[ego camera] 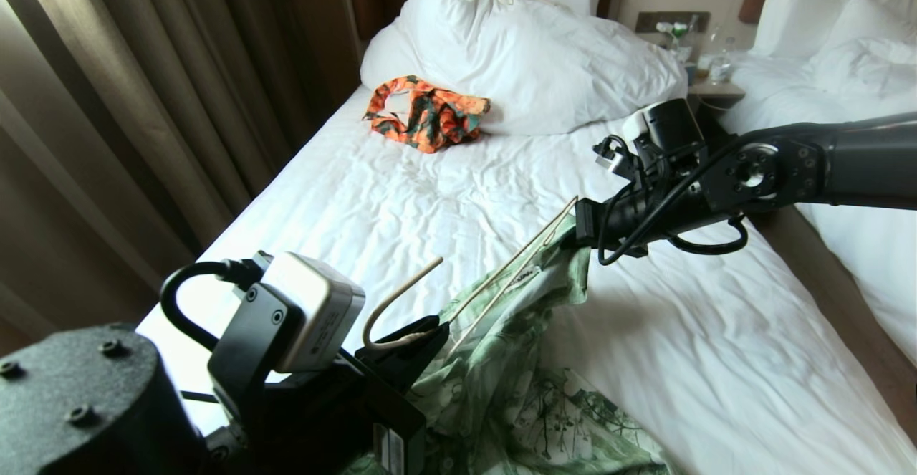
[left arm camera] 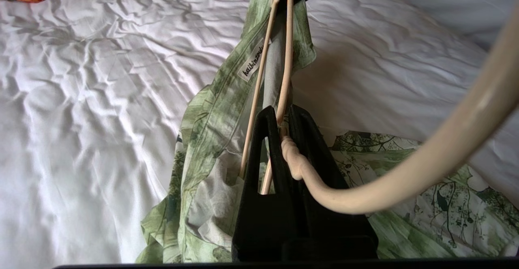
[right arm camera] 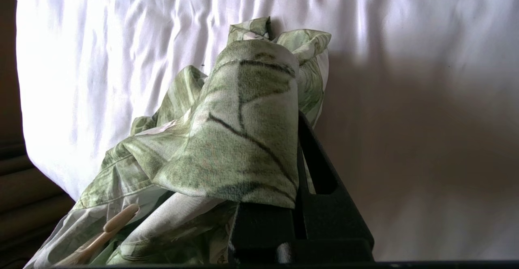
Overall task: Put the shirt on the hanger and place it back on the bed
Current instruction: Hook the other side of the shirt onto the hanger
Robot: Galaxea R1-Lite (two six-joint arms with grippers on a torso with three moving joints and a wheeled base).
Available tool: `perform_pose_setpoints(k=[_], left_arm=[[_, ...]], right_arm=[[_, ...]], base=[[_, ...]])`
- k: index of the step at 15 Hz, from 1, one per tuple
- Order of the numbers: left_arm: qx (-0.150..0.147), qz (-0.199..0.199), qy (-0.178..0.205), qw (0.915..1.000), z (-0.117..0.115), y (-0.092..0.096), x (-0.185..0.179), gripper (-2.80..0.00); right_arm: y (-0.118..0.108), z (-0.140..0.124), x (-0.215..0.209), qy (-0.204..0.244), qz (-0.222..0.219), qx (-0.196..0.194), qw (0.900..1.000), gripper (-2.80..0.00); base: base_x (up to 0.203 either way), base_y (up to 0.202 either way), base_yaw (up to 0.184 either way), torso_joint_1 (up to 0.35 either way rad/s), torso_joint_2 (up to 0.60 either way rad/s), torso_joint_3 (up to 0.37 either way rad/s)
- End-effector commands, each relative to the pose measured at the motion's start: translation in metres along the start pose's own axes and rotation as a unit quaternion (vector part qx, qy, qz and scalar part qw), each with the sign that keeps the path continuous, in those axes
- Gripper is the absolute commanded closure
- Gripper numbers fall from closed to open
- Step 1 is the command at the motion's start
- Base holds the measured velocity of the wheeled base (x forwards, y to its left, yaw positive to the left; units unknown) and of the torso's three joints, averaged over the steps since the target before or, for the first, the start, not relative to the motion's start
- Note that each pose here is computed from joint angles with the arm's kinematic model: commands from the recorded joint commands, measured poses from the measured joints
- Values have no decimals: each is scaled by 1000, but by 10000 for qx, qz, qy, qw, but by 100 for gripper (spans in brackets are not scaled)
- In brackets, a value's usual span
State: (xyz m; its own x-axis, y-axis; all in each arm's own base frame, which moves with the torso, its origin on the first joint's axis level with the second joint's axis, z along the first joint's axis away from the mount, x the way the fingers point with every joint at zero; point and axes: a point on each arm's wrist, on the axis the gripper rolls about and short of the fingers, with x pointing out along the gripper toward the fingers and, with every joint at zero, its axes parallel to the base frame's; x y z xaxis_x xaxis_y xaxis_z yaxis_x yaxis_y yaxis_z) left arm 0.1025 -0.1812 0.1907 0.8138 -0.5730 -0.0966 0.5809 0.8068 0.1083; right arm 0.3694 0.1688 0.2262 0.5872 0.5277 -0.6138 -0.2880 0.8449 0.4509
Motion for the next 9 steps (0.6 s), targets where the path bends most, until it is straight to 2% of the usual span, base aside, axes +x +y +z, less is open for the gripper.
perform_pose_setpoints(k=[1, 5, 9], left_arm=[[-15, -4, 14, 10000, -1, -1, 0, 0], [41, -210, 370, 9991, -19, -15, 6, 0], [123, -264, 527, 9982, -26, -22, 13, 0]], right_arm=[[0, 0, 2, 15, 4, 11, 10000, 0], [2, 6, 0, -279, 23, -48, 9996, 0], [5, 6, -9, -317, 40, -44, 9995, 0]], base=[[0, 0, 0, 0, 0, 0], [0, 0, 0, 0, 0, 0], [0, 0, 0, 0, 0, 0]])
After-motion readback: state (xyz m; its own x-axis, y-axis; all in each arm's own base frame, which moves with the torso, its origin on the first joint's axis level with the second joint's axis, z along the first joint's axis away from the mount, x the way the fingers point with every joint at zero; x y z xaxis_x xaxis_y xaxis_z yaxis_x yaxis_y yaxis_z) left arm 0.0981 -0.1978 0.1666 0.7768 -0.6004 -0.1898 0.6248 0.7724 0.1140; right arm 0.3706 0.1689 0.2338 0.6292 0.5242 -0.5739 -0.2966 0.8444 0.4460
